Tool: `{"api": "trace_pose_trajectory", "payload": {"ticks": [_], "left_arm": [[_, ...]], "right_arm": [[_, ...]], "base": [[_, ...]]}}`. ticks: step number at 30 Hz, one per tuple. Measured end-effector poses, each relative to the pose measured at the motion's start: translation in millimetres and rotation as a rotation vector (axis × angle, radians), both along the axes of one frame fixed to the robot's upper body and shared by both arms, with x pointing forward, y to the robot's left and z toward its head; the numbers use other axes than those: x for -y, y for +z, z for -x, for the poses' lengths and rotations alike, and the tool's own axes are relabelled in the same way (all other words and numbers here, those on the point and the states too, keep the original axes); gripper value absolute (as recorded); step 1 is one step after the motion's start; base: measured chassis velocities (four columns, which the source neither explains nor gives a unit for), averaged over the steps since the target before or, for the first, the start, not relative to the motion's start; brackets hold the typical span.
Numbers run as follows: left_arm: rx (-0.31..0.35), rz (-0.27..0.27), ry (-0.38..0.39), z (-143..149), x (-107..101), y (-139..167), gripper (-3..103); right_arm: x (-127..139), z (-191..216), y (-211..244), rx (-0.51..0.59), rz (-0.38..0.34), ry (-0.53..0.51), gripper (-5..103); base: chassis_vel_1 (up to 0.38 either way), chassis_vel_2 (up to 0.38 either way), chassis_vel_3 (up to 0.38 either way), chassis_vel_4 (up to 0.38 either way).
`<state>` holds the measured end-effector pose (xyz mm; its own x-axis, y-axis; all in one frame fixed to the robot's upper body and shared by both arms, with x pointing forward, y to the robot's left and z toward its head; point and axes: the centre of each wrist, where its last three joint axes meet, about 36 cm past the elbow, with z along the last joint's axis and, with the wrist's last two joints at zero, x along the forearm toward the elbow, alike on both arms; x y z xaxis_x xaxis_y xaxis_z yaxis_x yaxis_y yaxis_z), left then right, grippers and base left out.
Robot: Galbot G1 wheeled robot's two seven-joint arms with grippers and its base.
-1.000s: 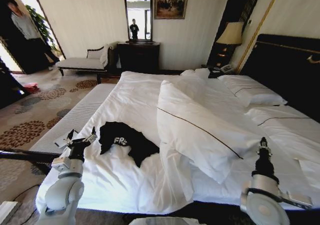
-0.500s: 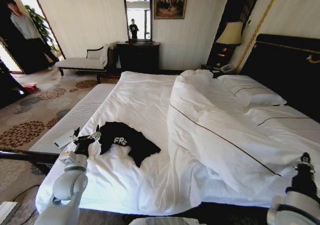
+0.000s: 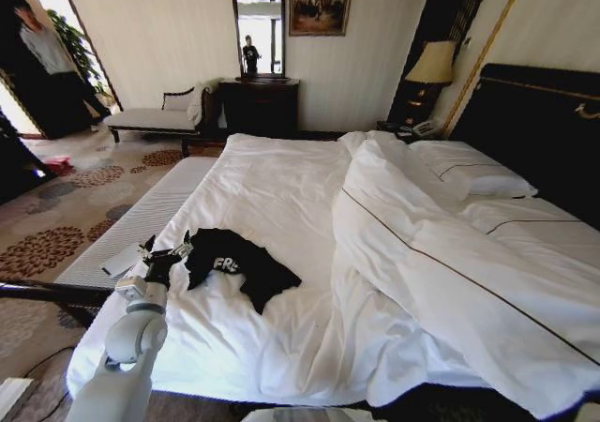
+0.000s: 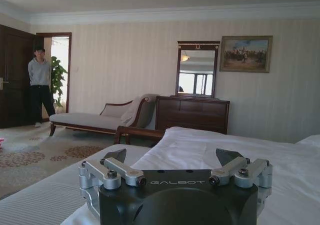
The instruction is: Fold the clothes on the bed.
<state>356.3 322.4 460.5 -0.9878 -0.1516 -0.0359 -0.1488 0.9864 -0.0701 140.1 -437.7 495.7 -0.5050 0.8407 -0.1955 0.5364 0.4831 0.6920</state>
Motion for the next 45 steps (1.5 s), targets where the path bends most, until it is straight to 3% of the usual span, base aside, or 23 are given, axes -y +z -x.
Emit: {"api": "trace_pose_trajectory", "payload": {"ticks": [13, 15, 18, 29, 36, 45], "left_arm": [[0.006, 0.063, -0.041, -21, 7, -11, 100], [0.005, 0.064, -0.043, -22, 7, -12, 100], [0.004, 0.069, -0.051, -26, 7, -14, 100], [0.007, 0.082, -0.067, -30, 10, -15, 100], [0.01, 0.086, -0.068, -30, 11, -14, 100], [0.006, 0.077, -0.058, -28, 6, -16, 100]], "right_arm": [[1, 59, 20, -0.134, 0.025, -0.316, 0], [1, 61, 20, -0.139, 0.024, -0.328, 0], [3, 76, 13, -0.191, 0.019, -0.425, 0], [20, 112, -9, -0.314, 0.032, -0.61, 0], [23, 122, -30, -0.373, 0.007, -0.643, 0], [-1, 104, -46, -0.458, -0.051, -0.604, 0]], "base": [[0.0, 0.0, 0.0, 0.0], [0.0, 0.0, 0.0, 0.0], [0.0, 0.0, 0.0, 0.0], [0.0, 0.0, 0.0, 0.0], [0.0, 0.0, 0.0, 0.0], [0.0, 0.0, 0.0, 0.0]]}}
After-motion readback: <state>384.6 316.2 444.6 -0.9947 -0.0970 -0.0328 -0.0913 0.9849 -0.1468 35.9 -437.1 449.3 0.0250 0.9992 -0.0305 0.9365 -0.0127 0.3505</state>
